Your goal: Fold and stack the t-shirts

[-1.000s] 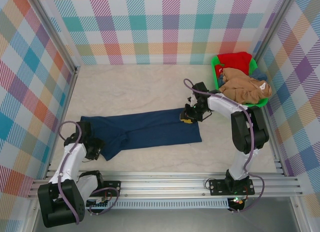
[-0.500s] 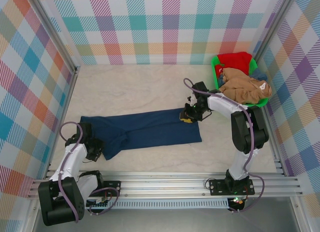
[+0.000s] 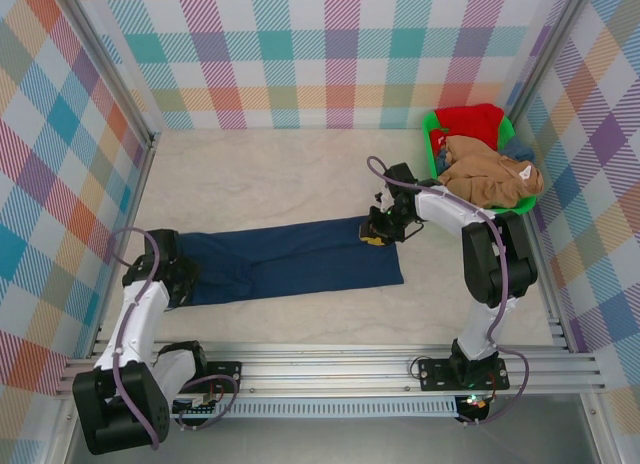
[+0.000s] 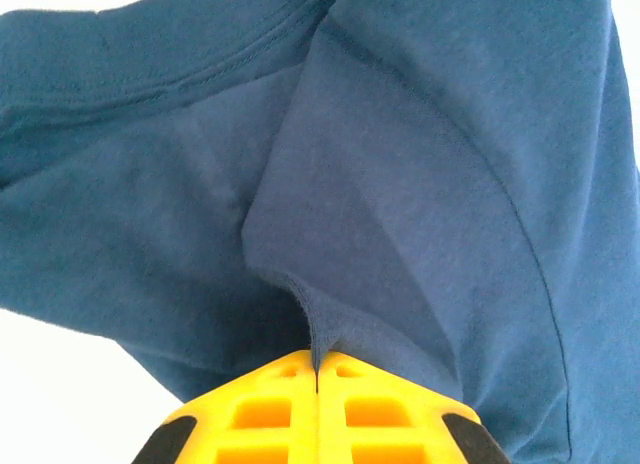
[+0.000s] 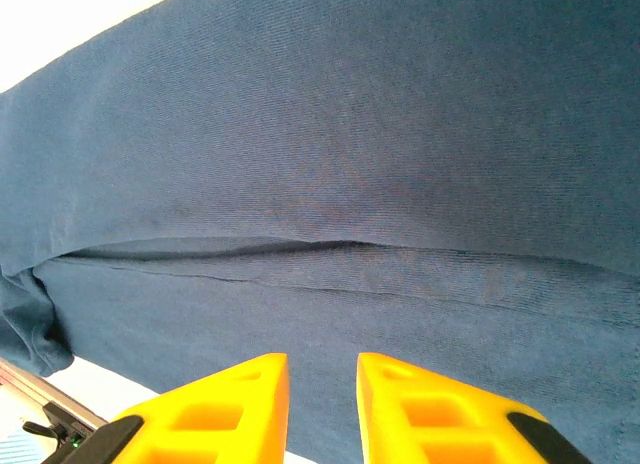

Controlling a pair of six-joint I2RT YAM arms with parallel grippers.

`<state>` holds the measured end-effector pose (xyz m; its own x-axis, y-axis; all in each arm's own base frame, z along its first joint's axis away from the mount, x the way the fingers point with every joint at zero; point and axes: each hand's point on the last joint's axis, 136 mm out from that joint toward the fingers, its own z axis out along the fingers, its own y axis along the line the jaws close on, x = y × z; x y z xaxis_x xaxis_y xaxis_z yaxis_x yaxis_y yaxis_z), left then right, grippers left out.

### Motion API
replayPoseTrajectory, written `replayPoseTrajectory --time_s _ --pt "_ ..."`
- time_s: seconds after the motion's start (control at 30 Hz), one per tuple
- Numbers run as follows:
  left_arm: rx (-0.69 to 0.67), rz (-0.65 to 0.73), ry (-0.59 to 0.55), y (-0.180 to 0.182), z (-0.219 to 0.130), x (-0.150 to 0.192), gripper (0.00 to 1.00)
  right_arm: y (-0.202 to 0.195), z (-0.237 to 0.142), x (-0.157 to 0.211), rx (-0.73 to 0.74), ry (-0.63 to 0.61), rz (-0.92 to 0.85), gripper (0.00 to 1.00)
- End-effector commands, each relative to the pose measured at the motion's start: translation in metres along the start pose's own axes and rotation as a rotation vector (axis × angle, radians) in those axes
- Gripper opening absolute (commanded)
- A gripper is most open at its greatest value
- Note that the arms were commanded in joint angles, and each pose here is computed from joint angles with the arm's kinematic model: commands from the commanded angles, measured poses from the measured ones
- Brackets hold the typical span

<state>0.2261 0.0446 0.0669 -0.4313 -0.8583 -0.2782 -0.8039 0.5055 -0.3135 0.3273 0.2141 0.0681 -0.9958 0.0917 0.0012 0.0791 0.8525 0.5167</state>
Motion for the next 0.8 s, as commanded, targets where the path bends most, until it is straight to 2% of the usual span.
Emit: replayPoseTrajectory --time_s 0.0,0.27,0.4,0.43,0.5,0.6,0.7,0.77 --pt "0.021 0.038 -0.074 -0.014 0.0 -0.023 0.03 0.009 -0.002 -0.001 -0.023 0.008 -0.018 0.24" --pt "-0.023 0.096 -0.102 -0.021 0.013 -0.041 0.02 0.008 -0.002 0.0 -0.02 0.008 -0.016 0.24" --pt "-0.083 0.101 -0.093 -0.012 0.021 -0.041 0.02 0.007 -0.002 -0.001 -0.014 0.005 -0.012 0.24" --pt "-0.103 0.102 -0.092 -0.008 0.023 -0.041 0.07 0.006 -0.001 -0.001 -0.013 0.005 -0.013 0.24" --pt "-0.133 0.115 -0.091 -0.004 0.029 -0.041 0.25 0.006 -0.001 -0.001 -0.013 0.006 -0.011 0.24" --pt "-0.239 0.128 -0.103 0.006 0.021 -0.052 0.46 0.006 -0.002 -0.002 -0.006 0.001 -0.015 0.24" --pt "-0.321 0.095 -0.144 0.007 -0.008 -0.066 0.51 0.005 -0.004 -0.004 0.002 -0.006 -0.019 0.25" --pt "-0.287 0.076 -0.133 -0.005 -0.024 -0.06 0.48 0.005 -0.003 -0.006 0.004 -0.006 -0.024 0.24"
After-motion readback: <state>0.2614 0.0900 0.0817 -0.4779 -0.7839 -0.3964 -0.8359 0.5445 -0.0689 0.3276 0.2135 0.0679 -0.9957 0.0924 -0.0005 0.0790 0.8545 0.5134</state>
